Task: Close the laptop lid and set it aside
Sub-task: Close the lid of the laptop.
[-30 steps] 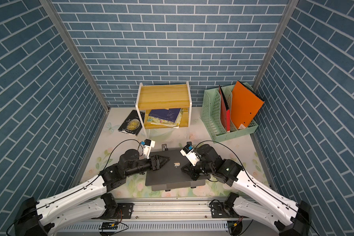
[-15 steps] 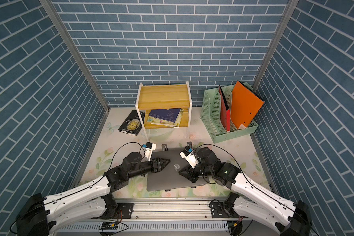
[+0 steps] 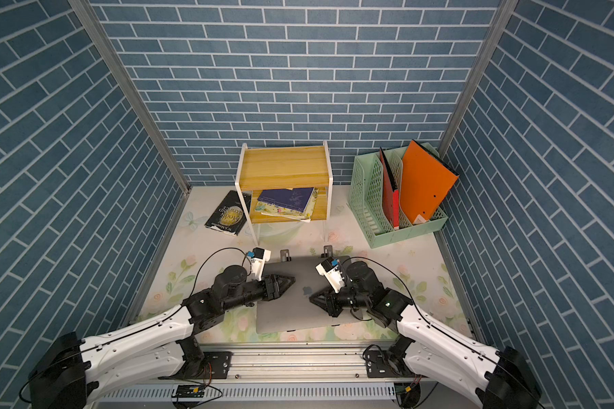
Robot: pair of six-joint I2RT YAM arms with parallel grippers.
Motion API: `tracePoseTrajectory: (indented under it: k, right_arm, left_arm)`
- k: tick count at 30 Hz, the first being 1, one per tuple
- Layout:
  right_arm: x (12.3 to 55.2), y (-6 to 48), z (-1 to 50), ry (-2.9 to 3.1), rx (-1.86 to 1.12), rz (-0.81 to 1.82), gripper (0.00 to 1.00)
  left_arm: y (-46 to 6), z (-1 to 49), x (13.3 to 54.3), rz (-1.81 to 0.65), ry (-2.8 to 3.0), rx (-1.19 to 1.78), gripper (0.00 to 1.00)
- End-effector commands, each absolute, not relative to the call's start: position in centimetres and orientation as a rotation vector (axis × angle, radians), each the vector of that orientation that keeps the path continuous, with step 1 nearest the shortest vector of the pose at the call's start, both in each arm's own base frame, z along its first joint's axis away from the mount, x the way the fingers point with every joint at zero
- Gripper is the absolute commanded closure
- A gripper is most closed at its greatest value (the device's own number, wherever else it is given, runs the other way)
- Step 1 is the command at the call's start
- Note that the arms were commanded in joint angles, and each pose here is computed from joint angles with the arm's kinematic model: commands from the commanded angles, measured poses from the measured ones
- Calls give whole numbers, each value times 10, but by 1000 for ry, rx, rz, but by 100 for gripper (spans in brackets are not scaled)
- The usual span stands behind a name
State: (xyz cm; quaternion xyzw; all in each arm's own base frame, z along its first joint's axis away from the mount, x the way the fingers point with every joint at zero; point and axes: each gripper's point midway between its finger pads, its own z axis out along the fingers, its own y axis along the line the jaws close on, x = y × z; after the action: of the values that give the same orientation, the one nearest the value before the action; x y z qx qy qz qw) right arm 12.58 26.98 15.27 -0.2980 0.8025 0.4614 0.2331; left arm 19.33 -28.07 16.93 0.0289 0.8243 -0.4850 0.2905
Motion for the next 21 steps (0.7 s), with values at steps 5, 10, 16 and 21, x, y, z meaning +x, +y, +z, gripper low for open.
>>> tracePoseTrajectory:
  k: [5,10,16,21]
  right_arm:
    - [134,260,122,2263,-727,1271,85]
    - [139,258,107,2281,-705,1267,85]
    - [143,257,94,2301,-693,1253,85]
    - [146,253,84,2316,-678,1238,85]
  left_arm:
    - [-272,138,190,-1192,2281,84,46]
    - [-274,139,190,-1203,2272,101,45]
    - [-276,140,190,-1204,2260,125,44]
    - [-276,148,192,-1208,2215,152,42]
